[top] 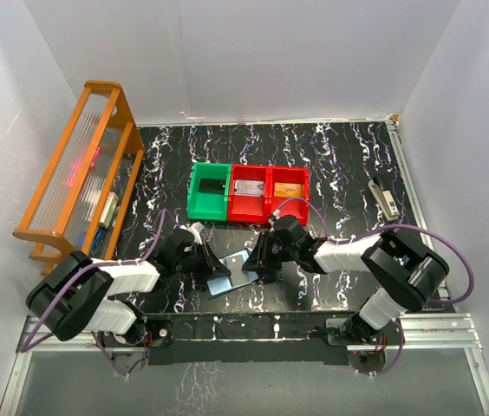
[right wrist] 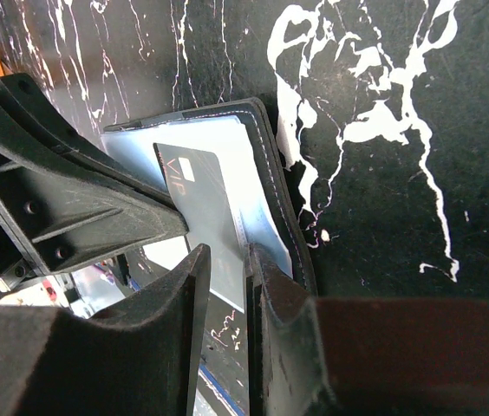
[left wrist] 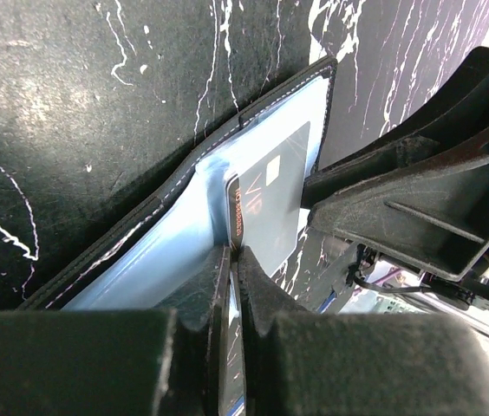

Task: Take the credit cards out of the card holder
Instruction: Remove the credit card from the card holder.

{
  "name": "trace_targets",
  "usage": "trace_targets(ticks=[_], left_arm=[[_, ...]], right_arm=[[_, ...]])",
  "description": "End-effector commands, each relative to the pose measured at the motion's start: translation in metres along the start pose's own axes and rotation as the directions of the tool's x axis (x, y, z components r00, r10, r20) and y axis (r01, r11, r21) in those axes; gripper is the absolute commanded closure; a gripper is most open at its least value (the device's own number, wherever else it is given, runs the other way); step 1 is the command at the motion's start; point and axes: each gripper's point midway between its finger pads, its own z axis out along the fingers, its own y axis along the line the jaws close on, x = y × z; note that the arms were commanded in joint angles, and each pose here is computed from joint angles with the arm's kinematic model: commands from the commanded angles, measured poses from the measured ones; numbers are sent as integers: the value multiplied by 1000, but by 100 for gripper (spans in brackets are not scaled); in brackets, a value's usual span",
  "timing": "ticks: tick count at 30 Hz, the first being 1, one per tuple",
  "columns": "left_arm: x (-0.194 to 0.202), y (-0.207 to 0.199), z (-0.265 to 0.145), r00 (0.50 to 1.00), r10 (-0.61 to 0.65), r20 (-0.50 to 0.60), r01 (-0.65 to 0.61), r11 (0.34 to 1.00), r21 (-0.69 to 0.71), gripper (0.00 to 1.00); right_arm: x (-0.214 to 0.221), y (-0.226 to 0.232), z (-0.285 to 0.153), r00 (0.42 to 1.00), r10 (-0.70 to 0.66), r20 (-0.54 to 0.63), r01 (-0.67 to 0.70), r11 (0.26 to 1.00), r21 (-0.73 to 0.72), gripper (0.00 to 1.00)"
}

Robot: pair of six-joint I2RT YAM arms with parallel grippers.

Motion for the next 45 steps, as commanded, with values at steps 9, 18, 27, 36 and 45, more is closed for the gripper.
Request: trace_targets(ticks=[9,18,27,36,45], left_arm=[[2,-1,-14,994,106,3,-106,993,-43,100],[1,0,-17,995,99,20,-98,994,-47,100],[3,-19,-11,999,51,0,-51,998,48,77],[0,-11,-5,999,-21,24,21,1000,-2,79],[-1,-17,-4,999,-5,39,4,1000,29,88]], right_arm=[[0,-30,2,999,-18,31,13,988,155,79],[0,-26,3,999,-21,26,17,990,141,79],[7,-12,5,999,-35,-20,36,998,56,80],[12,-7,4,999,-28,-35,28,999,21,80],[19,-8,4,998,-37,-57,37,999,14,81]])
